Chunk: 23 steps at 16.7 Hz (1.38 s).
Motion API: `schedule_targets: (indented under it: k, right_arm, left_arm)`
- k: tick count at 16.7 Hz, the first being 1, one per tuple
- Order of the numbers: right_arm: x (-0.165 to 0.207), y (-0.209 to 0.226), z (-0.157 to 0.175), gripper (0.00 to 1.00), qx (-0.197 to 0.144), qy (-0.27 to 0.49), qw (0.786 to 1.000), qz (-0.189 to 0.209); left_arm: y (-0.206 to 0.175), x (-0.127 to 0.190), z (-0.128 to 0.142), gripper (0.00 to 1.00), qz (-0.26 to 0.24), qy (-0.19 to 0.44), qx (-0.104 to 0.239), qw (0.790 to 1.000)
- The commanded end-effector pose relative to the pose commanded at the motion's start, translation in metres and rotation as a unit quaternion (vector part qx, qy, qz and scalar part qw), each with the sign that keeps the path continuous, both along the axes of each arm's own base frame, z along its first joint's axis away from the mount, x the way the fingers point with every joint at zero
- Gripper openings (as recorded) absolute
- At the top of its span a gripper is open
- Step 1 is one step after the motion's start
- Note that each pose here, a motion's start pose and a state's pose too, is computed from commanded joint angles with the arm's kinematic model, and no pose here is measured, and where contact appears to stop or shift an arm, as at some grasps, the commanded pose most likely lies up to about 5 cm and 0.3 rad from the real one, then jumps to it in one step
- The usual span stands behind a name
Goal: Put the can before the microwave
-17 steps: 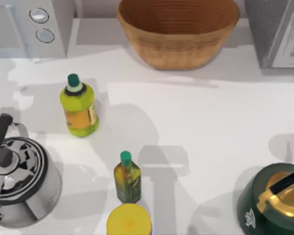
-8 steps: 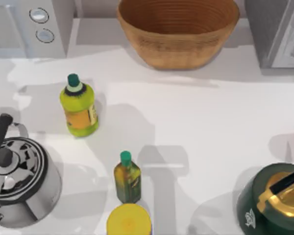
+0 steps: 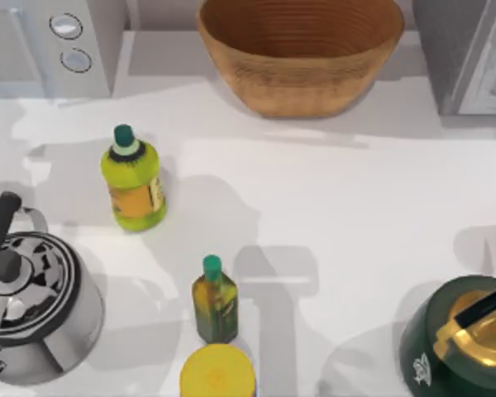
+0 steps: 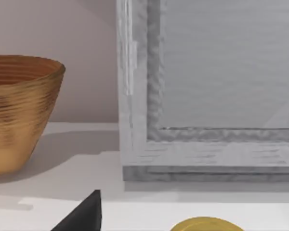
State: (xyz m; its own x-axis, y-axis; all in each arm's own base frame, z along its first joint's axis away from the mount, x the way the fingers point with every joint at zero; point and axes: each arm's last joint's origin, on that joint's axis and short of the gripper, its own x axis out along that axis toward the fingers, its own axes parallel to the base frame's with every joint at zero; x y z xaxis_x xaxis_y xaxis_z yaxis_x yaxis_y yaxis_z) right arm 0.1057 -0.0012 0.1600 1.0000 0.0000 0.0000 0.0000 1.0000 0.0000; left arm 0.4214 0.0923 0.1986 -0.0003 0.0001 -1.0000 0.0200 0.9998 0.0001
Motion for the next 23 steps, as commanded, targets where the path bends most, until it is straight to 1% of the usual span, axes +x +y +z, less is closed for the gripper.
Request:
schedule_targets:
  k: [10, 11, 20, 23]
  right_arm:
    - [0.000, 0.000, 0.000, 1.00, 0.000, 0.000, 1.000, 0.000]
    - [0.000, 0.000, 0.000, 1.00, 0.000, 0.000, 1.000, 0.000]
    - [0.000, 0.000, 0.000, 1.00, 0.000, 0.000, 1.000, 0.000]
    - [0.000, 0.000, 0.000, 1.00, 0.000, 0.000, 1.000, 0.000]
  left_arm:
    - [0.000, 0.000, 0.000, 0.98, 0.000, 0.000, 0.000, 1.000]
    - [0.000, 0.000, 0.000, 1.00, 0.000, 0.000, 0.000, 1.000]
    - [0.000, 0.000, 0.001, 1.00, 0.000, 0.000, 0.000, 1.000]
    - [0.001, 0.001, 0.015, 1.00, 0.002, 0.002, 0.000, 1.000]
